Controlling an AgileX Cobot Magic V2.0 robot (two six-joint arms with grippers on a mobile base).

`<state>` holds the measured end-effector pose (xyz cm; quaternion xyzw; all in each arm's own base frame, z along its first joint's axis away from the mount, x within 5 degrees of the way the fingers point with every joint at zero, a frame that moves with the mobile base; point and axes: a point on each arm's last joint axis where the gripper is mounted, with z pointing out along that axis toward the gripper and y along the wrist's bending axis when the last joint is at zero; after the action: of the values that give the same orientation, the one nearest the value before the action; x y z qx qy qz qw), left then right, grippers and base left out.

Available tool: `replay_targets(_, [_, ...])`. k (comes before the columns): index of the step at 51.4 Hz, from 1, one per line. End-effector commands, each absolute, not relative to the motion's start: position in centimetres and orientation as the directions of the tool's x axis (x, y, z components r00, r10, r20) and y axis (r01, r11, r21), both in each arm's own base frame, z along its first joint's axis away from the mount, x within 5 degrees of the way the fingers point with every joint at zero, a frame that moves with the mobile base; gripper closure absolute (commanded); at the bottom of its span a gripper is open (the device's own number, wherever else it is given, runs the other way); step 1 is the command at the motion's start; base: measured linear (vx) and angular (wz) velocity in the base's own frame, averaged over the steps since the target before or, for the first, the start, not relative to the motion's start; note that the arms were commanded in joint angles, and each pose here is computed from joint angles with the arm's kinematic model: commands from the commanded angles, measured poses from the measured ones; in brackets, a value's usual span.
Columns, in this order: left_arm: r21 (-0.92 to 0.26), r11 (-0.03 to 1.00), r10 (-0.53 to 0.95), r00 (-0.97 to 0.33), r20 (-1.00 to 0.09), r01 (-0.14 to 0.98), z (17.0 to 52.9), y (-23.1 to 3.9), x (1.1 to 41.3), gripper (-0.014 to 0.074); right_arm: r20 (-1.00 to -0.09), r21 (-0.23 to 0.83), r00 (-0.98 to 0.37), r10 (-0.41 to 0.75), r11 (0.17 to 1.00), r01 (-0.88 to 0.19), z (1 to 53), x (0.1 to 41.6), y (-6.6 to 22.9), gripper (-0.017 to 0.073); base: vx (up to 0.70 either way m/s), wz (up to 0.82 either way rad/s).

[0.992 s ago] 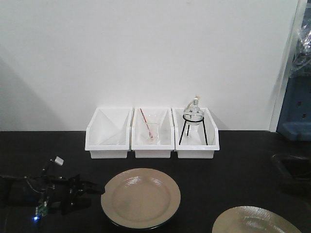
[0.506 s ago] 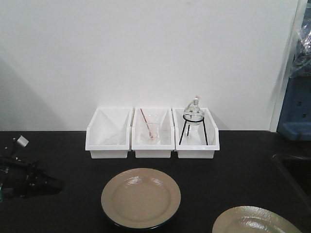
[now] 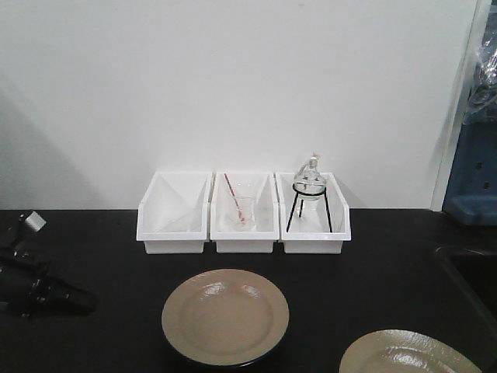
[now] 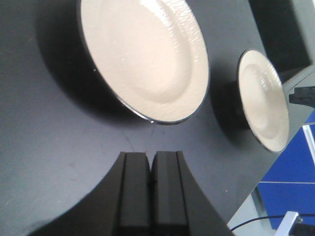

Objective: Arrange circular plates on left workspace

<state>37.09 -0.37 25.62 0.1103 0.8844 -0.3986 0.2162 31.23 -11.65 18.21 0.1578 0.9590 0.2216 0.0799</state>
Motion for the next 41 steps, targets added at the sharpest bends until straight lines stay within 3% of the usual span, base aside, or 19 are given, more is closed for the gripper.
replay_targets(1, [-0.669, 0.603, 0.018, -0.846, -0.532, 0.434, 28.9, -1.1, 36.3, 0.06, -0.079, 0.506, -0.941, 0.329, 0.827, 0.247, 19.1, 32.1, -11.8, -0.0034, 0.0, 0.0])
replay_targets(9, [-0.667, 0.605, 0.017, -0.845, -0.534, 0.434, 28.9, -1.1, 36.3, 0.06, -0.02, 0.636, -0.947, 0.32, 0.735, 0.235, 16.9, 33.1, -11.0, -0.0012, 0.0, 0.0])
replay_targets(14, [-0.667, 0.606, 0.017, -0.845, -0.535, 0.434, 28.9, -1.1, 36.3, 0.06, -0.017, 0.725, -0.946, 0.324, 0.655, 0.211, 16.4, 33.7, -10.4, 0.0055, 0.0, 0.0])
replay_targets(17, [-0.666, 0.607, 0.017, -0.845, -0.535, 0.434, 28.9, -1.1, 36.3, 0.06, -0.02, 0.752, -0.94, 0.34, 0.625, 0.21, 16.3, 34.0, -10.3, 0.0145, 0.0, 0.0])
replay_targets(26, [-0.666, 0.607, 0.017, -0.845, -0.535, 0.434, 28.9, -1.1, 36.3, 0.06, -0.037, 0.757, -0.928, 0.372, 0.616, 0.216, 16.3, 34.3, -10.4, 0.0575, 0.0, 0.0])
replay_targets(34, [-0.665, 0.607, 0.018, -0.845, -0.535, 0.434, 28.9, -1.1, 36.3, 0.06, -0.051, 0.797, -0.926, 0.375, 0.574, 0.189, 16.8, 34.5, -10.1, 0.0571, 0.0, 0.0])
replay_targets(41, [-0.665, 0.607, 0.018, -0.845, -0.535, 0.434, 28.9, -1.1, 36.3, 0.06, -0.086, 0.899, -0.889, 0.45, 0.419, 0.126, 18.8, 35.4, -9.5, 0.0568, 0.0, 0.0])
